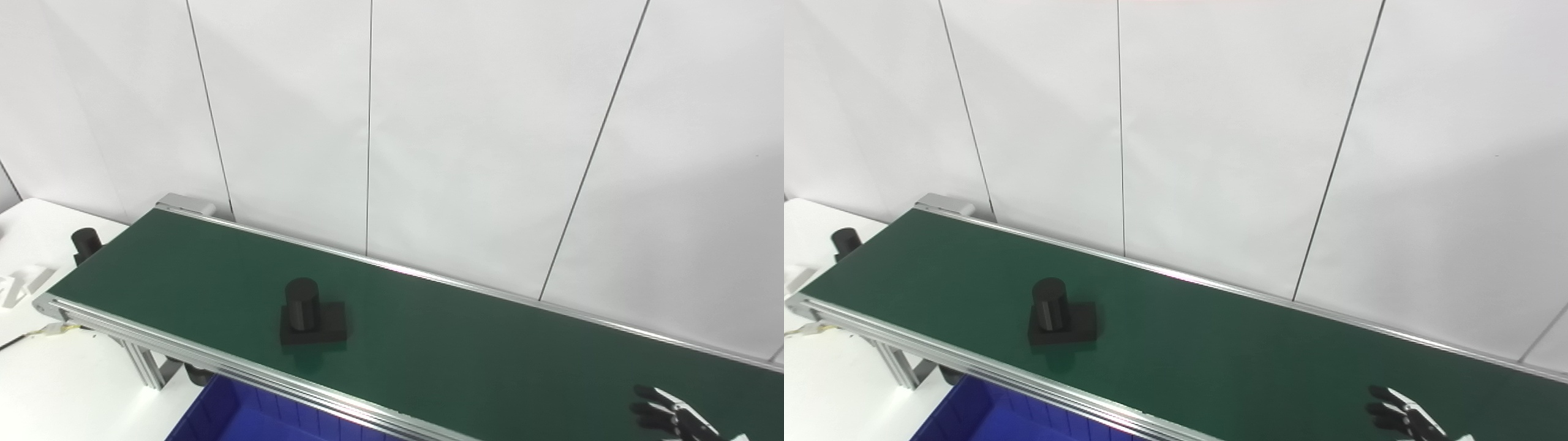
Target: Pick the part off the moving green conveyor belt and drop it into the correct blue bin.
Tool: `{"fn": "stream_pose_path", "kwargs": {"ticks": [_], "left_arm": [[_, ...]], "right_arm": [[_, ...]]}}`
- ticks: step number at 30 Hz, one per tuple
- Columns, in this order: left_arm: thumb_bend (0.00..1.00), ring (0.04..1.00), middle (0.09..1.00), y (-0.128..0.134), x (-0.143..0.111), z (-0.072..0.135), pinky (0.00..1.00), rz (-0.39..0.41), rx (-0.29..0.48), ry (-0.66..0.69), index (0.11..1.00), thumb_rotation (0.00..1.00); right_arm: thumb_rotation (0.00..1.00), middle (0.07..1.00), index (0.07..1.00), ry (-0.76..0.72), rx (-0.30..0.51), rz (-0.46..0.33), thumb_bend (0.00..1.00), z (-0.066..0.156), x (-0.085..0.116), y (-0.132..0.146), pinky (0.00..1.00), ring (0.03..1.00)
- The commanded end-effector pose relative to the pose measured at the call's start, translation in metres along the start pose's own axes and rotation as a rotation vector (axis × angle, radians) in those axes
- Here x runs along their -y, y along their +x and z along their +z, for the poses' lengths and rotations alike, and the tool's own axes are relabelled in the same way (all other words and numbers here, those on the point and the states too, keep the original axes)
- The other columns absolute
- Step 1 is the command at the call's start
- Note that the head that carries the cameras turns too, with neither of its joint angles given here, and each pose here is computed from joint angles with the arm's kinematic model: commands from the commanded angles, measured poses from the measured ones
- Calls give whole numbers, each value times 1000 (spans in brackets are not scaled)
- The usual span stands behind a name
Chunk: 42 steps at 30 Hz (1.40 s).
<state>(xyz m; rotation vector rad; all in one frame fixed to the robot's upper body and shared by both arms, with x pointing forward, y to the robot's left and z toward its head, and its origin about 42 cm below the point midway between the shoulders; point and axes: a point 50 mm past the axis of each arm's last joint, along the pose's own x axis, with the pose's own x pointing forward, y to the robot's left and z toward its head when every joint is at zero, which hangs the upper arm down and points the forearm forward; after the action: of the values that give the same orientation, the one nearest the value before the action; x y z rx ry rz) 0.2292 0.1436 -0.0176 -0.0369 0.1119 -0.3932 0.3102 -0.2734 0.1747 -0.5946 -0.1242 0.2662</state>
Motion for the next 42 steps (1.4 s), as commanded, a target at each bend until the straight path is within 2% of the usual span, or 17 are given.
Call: {"fn": "stream_pose_path", "kwargs": {"ticks": [1, 8, 10, 12, 17, 21, 24, 28, 34, 37, 42], "left_arm": [[1000, 743, 784, 11, 2, 12, 659, -7, 70, 16, 814, 237], [1000, 744, 787, 11, -1, 12, 660, -3, 70, 22, 814, 240], [1000, 751, 792, 10, -3, 12, 665, -3, 69, 27, 818, 247], [1000, 752, 793, 9, -5, 12, 668, -3, 69, 30, 820, 249], [1000, 758, 799, 6, -9, 14, 672, -1, 77, 26, 818, 240], [1000, 758, 801, 4, -14, 16, 669, -3, 87, 23, 823, 214], [1000, 759, 804, 3, -17, 16, 670, -6, 90, 21, 825, 197], [1000, 759, 808, 0, -23, 18, 675, -8, 94, 24, 838, 212], [1000, 768, 817, -5, -29, 18, 692, -10, 92, 30, 854, 226], [1000, 775, 821, -7, -32, 19, 703, -11, 93, 27, 855, 206], [1000, 794, 842, -11, -41, 22, 717, -20, 100, 13, 866, 205]], "right_arm": [[742, 776, 836, -59, 107, -17, 817, 18, 12, 12, 596, 762], [660, 786, 838, -100, 122, 6, 760, 31, 11, 27, 600, 760], [556, 796, 851, -105, 141, 14, 664, 35, 9, 31, 653, 779], [524, 798, 857, -114, 158, 19, 637, 41, 7, 36, 670, 783], [345, 801, 861, -146, 209, 23, 541, 55, -1, 44, 682, 785], [317, 815, 870, -158, 221, 27, 532, 62, -12, 51, 715, 806], [335, 818, 877, -166, 219, 26, 533, 62, -17, 53, 730, 812], [455, 828, 889, -185, 215, 23, 569, 61, -24, 59, 732, 820], [533, 838, 898, -191, 184, 27, 603, 61, -34, 68, 707, 818], [588, 847, 908, -200, 173, 33, 623, 62, -39, 72, 727, 831], [602, 859, 917, -191, 154, 40, 633, 66, -50, 80, 767, 856]]}}
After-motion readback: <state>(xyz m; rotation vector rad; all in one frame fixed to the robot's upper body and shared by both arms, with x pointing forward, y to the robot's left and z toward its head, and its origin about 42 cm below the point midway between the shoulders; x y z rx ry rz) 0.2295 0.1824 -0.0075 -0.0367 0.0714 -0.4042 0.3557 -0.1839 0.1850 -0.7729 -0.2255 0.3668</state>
